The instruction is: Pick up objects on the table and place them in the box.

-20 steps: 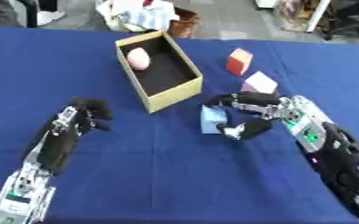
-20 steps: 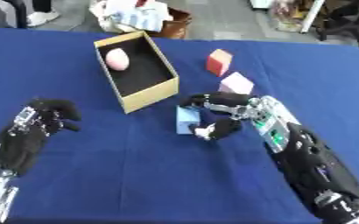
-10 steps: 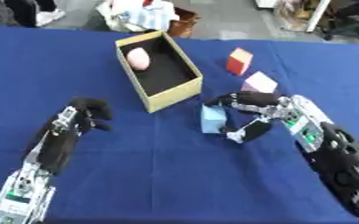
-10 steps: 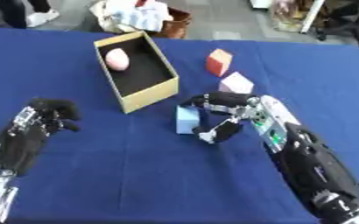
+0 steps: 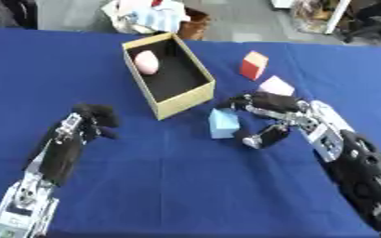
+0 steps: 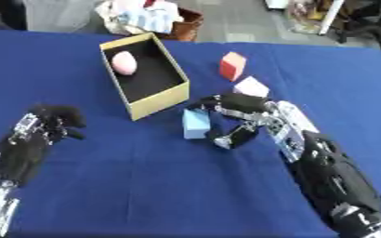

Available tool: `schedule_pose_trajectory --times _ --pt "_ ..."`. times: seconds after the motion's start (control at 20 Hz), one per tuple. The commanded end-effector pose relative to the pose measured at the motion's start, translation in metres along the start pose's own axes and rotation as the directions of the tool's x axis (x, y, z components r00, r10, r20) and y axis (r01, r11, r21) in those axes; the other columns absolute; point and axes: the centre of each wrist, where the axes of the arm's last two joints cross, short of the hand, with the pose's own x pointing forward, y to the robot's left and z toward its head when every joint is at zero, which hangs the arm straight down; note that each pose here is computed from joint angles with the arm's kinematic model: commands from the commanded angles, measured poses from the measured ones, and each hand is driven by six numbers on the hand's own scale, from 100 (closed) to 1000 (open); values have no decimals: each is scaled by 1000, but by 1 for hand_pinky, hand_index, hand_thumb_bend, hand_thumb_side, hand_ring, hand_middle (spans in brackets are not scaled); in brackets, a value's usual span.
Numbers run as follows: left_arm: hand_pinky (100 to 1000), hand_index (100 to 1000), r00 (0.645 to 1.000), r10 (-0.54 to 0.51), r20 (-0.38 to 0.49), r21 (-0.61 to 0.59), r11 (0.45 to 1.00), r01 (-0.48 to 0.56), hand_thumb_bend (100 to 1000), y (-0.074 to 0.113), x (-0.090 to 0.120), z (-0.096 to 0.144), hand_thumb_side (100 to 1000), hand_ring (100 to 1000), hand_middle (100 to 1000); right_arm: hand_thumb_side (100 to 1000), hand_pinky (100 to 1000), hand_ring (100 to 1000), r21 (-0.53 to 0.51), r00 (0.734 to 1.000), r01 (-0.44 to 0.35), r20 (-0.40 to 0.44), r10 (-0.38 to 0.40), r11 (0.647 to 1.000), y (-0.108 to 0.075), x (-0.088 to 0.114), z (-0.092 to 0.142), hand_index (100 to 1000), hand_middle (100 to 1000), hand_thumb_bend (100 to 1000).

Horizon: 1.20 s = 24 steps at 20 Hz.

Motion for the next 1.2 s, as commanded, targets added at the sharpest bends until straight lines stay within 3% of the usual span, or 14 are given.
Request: schedule_pose_trajectory --times 0.05,0.4,0.8,1.2 --pt "639 754 1000 -7 19 -7 1000 7 100 0 5 -2 944 699 645 100 740 607 -38 992 -74 99 78 996 -22 -2 1 907 361 100" --pt "639 754 1000 -7 20 -7 1000 7 100 0 5 -2 943 699 645 100 738 598 -158 991 -69 104 87 985 -38 -5 1 904 349 100" --pt "639 754 1000 -6 27 -13 1000 7 100 0 7 -4 941 699 645 100 746 608 -215 982 -110 130 140 970 -93 -11 -7 915 362 100" --pt "639 754 999 -7 52 -37 999 9 100 -3 12 -10 936 699 646 100 756 620 -207 989 -86 103 110 974 -132 -26 -24 930 374 100"
